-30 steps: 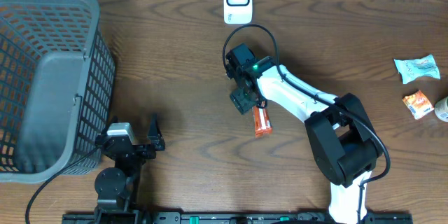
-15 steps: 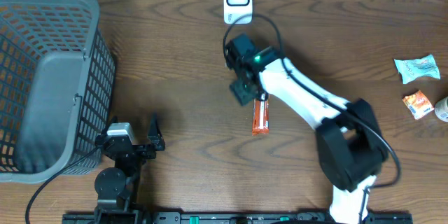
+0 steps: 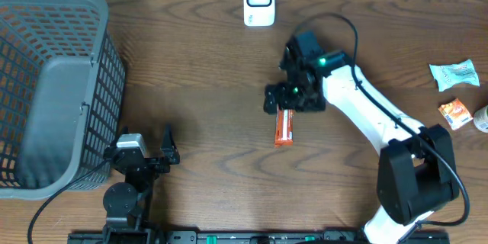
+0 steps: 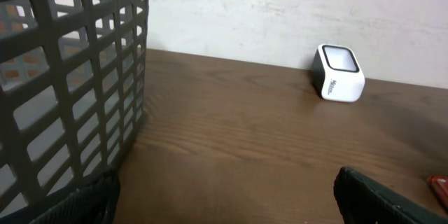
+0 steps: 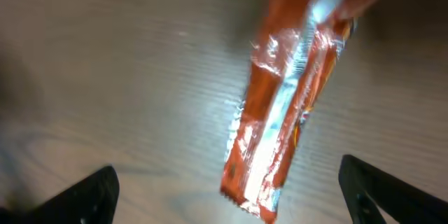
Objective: Scan the item barcode
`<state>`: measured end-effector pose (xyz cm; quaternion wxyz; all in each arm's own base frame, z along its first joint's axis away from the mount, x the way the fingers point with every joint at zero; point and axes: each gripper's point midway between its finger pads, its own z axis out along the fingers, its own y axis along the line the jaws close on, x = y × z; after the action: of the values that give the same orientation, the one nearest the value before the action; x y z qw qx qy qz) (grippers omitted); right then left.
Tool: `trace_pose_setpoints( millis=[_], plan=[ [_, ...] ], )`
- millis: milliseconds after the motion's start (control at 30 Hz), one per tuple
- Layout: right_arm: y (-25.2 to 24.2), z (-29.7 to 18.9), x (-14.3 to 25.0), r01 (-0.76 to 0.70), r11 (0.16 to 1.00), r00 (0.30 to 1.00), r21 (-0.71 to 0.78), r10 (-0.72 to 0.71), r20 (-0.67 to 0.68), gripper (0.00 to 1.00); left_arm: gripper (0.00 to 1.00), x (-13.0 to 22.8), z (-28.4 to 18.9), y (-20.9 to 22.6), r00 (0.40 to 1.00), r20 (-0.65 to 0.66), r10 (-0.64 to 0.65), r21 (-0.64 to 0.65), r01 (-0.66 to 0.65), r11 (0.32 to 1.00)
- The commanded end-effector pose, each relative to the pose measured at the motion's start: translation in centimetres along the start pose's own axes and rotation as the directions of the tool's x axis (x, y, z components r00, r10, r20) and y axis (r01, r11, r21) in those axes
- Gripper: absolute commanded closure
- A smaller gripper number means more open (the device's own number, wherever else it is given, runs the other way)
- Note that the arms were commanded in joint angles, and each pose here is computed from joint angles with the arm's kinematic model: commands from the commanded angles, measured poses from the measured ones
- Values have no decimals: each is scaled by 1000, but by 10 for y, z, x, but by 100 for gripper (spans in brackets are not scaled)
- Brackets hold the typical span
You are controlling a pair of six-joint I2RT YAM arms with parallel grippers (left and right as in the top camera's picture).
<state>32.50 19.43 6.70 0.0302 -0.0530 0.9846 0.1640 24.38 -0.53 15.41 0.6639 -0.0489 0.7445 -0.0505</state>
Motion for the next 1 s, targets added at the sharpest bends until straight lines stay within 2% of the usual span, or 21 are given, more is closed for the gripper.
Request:
trace_pose_setpoints(
  millis=[0, 167, 300, 433, 533, 567, 600, 633, 700, 733, 800, 833, 967],
  plan=[
    [-16, 19, 13, -182, 981, 982, -61, 179, -51, 7, 2, 17, 2, 5, 999, -40, -1, -16, 0, 1000],
    [-36, 28, 5, -267, 961, 963, -72, 268, -2, 10, 2, 17, 2, 4, 999, -40, -1, -16, 0, 1000],
    [-52, 43, 7, -322, 947, 946, -21, 322, 31, 13, 2, 17, 2, 4, 999, -41, -1, -16, 0, 1000],
    [-54, 64, 17, -331, 943, 943, -6, 331, 2, 17, 2, 17, 2, 5, 999, -40, -1, -16, 0, 1000],
    [-63, 83, 29, -335, 940, 941, 56, 338, -36, 18, 2, 17, 2, 4, 999, -40, -1, -16, 0, 1000],
    [-68, 91, 35, -337, 938, 938, 85, 343, -57, 21, 2, 17, 2, 4, 999, -40, -1, -16, 0, 1000],
    [-71, 97, 39, -339, 935, 935, 101, 346, -72, 29, 2, 17, 2, 4, 999, -40, -1, -16, 0, 1000],
    [-77, 109, 47, -341, 931, 929, 134, 355, -103, 44, 2, 17, 2, 5, 999, -40, -1, -16, 0, 1000],
    [-82, 121, 58, -331, 930, 924, 159, 353, -144, 64, 2, 17, 2, 5, 999, -40, -1, -16, 0, 1000],
    [-85, 126, 64, -321, 931, 922, 173, 349, -168, 78, 2, 17, 2, 4, 999, -40, -1, -16, 0, 1000],
    [-88, 130, 71, -310, 932, 919, 187, 344, -194, 96, 2, 17, 2, 4, 999, -40, -1, -16, 0, 1000],
    [-88, 129, 72, -304, 934, 920, 189, 339, -198, 99, 2, 17, 2, 5, 999, -40, -1, -16, 0, 1000],
    [-83, 115, 53, -268, 952, 945, 149, 289, -149, 99, 2, 17, 2, 4, 999, -40, -1, -16, 0, 1000]
  ],
)
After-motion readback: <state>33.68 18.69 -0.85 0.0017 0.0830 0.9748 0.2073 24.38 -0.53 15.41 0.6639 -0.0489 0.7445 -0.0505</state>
